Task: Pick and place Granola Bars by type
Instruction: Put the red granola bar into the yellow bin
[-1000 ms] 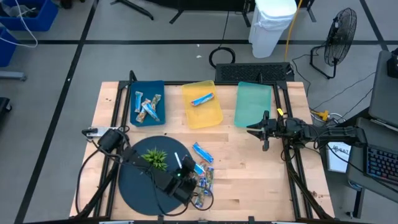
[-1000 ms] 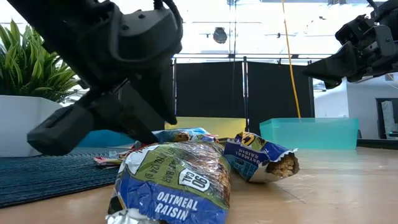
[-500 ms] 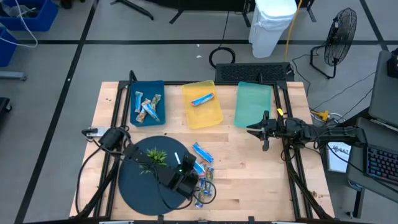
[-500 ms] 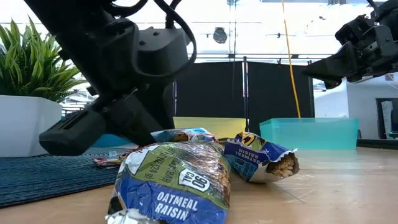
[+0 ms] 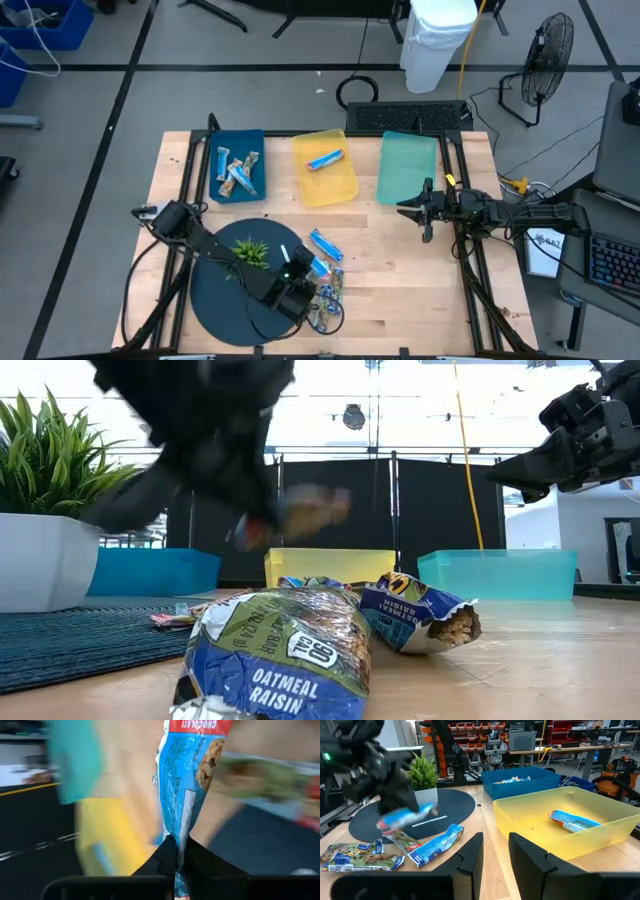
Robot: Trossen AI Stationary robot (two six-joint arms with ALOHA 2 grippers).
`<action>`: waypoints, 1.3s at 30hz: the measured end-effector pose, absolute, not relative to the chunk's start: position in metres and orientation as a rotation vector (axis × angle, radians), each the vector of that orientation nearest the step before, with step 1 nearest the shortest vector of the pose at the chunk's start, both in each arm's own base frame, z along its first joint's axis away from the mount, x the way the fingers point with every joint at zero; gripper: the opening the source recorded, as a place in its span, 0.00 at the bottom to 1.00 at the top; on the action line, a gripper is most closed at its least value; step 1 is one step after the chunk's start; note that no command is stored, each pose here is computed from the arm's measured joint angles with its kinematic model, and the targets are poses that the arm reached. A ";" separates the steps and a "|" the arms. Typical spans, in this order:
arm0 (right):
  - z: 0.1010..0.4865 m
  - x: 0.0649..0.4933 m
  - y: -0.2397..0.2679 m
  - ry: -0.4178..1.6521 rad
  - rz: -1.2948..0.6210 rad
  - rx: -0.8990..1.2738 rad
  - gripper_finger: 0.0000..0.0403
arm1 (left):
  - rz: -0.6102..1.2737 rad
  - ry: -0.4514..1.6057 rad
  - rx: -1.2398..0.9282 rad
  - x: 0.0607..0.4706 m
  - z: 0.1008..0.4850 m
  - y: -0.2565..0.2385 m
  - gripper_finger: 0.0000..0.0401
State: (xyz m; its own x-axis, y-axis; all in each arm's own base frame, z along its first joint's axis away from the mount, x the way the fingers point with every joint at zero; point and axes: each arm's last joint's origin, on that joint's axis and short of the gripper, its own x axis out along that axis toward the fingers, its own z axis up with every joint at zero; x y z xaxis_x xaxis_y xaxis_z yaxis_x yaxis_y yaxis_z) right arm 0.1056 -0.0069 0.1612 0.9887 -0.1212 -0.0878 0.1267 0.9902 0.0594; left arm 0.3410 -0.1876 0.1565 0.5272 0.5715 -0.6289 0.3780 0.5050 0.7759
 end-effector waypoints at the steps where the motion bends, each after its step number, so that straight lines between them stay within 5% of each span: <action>1: 0.161 0.106 -0.007 0.084 -0.125 0.065 0.21 | 0.182 1.037 1.094 0.342 0.166 -0.187 0.07; 16: 0.161 0.106 -0.007 0.084 -0.124 0.065 0.21 | 0.823 0.623 0.937 0.306 0.333 -0.130 0.02; 27: 0.161 0.106 -0.007 0.084 -0.124 0.065 0.21 | 1.205 0.675 0.635 0.302 0.369 0.005 0.04; 33: 0.161 0.106 -0.007 0.084 -0.124 0.065 0.20 | 1.163 0.777 0.345 0.298 0.357 0.097 0.02; 39: 0.161 0.106 -0.007 0.084 -0.125 0.065 0.21 | 0.799 0.772 -0.121 0.297 0.334 0.157 0.03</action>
State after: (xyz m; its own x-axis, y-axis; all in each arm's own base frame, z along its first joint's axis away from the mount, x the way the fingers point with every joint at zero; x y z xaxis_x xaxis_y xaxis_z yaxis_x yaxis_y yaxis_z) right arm 0.1056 -0.0069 0.1612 0.9887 -0.1214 -0.0877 0.1269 0.9901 0.0595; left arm 0.2971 0.1565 0.3343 0.4447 0.6006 -0.6645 -0.6844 0.7064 0.1805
